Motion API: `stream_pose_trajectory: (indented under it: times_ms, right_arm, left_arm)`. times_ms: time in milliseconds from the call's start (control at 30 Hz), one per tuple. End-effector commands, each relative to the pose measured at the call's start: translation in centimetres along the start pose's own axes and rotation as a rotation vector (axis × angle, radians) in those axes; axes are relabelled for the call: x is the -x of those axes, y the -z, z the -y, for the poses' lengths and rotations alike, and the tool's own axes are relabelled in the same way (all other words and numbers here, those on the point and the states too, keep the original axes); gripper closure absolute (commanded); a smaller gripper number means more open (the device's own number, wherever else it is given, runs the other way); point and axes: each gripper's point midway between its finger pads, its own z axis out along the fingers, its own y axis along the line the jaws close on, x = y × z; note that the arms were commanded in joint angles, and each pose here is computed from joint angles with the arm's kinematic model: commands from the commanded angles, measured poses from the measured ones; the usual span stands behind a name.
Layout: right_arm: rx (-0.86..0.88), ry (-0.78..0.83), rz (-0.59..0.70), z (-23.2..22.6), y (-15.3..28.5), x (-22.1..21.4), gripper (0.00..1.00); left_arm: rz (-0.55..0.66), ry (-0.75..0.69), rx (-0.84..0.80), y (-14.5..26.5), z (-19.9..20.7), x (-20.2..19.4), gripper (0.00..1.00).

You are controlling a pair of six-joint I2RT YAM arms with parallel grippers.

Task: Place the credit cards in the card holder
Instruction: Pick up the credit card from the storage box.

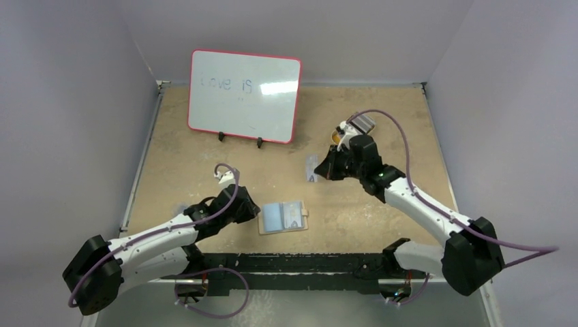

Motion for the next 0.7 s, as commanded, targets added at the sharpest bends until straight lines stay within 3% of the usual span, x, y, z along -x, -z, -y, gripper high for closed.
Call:
stream_pose_trajectory:
  times_ms: [0, 333, 667]
  right_arm:
    - [0.188, -0.119, -0.031, -4.4, -1.1, -2.5, 1.0]
    - [0.243, -0.229, -0.196, -5.9, -4.3, -9.3, 1.0]
    - [0.236, -0.301, -0.251, -5.9, -4.6, -12.0, 1.0]
  left_arm:
    - [-0.014, 0.029, -0.074, -0.4, 1.5, -0.2, 0.78]
    - [-0.048, 0.019, -0.068, -1.2, 1.4, -1.1, 0.85]
    - [-0.073, 0.011, -0.051, -1.4, 0.7, -1.9, 0.91]
